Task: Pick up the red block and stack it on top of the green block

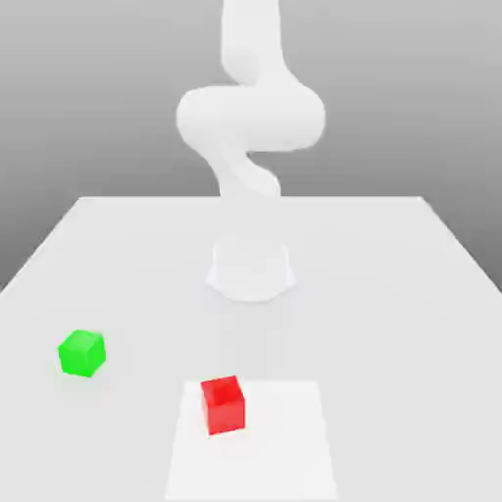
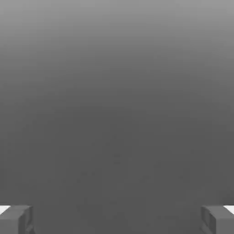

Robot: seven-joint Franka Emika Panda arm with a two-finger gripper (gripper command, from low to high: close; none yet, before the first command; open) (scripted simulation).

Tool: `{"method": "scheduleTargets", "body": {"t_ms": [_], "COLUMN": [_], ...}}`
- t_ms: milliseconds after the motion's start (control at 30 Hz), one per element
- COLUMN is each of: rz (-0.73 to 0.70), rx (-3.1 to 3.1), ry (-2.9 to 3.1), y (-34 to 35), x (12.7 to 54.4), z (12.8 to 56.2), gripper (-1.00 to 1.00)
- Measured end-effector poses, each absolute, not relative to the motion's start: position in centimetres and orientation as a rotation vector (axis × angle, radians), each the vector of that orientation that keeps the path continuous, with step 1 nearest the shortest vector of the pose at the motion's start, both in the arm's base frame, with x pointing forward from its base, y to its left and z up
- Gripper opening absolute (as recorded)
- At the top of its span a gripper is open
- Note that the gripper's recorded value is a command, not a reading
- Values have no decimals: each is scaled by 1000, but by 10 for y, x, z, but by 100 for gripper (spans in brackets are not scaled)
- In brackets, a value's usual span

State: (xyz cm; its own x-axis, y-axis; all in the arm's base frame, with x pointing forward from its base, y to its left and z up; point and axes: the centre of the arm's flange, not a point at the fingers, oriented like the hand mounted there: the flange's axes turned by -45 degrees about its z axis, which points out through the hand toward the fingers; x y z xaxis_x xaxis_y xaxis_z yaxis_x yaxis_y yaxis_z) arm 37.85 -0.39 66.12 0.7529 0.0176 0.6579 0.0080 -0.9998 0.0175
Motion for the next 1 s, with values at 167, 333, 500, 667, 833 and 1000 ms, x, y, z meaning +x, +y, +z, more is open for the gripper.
{"method": "scheduleTargets", "body": {"t_ms": [167, 333, 500, 667, 833, 1000], "rz": [805, 517, 234, 17, -1, -3], "rx": [2990, 3040, 3083, 3111, 3112, 3112], "ry": [126, 232, 341, 425, 431, 431], "y": [-15, -26, -34, -38, -38, -38], "x": [429, 441, 418, 381, 377, 377], "z": [537, 412, 295, 205, 154, 147], "gripper": [0, 0, 0, 0, 0, -100]}}
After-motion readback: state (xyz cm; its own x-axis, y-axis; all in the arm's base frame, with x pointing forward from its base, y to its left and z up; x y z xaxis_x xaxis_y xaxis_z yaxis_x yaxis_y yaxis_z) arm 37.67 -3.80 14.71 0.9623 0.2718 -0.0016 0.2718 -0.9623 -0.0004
